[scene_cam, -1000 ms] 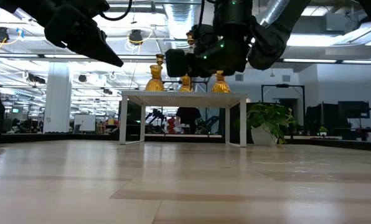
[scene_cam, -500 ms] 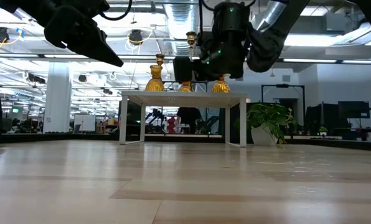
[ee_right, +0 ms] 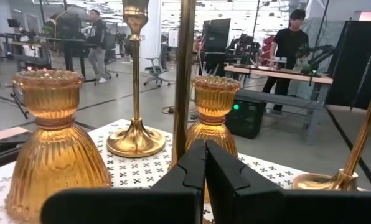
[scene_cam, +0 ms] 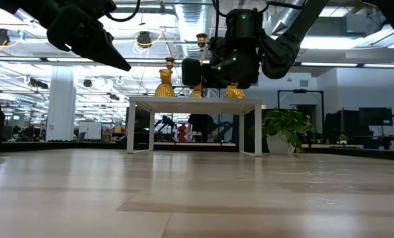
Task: Pick & Place candle stick holders
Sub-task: Put the gold candle holder on the shelf, then adjust the gold vase on the shelf
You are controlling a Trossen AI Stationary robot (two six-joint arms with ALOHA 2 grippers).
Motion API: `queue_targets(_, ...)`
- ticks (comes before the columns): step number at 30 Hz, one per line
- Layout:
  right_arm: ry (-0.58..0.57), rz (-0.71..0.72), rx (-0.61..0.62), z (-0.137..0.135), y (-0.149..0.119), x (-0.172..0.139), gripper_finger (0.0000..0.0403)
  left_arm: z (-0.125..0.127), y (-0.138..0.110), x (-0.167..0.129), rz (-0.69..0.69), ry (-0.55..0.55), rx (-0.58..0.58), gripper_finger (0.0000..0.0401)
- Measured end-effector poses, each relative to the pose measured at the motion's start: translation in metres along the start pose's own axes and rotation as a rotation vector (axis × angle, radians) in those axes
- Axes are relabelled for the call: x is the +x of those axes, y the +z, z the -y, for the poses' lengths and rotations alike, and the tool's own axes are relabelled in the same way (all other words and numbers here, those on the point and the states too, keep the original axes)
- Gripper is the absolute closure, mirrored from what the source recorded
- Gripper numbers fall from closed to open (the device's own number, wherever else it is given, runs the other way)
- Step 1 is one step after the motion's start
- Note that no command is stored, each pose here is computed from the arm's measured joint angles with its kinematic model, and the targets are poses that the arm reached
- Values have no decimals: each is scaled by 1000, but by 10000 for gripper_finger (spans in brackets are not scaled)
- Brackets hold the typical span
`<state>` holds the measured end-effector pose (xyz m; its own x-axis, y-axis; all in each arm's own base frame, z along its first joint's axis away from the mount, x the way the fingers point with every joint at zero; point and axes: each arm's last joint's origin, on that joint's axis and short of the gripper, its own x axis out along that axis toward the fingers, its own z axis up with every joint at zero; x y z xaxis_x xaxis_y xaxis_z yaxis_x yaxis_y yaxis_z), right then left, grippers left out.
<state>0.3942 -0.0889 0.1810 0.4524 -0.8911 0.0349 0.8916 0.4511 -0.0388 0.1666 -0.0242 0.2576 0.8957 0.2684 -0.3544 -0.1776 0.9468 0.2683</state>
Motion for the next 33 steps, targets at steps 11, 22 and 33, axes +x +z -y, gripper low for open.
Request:
queue_targets(11,22,6,26,-1,1,0,403,0,0,0,0,0,0,393)
queue_targets(22,-11,-26,-31,-2,-3,-3,403,0,0,0,0,0,0,393)
queue_targets(33,-27,-75,-45,-6,-10,-9,403,0,0,0,0,0,0,393)
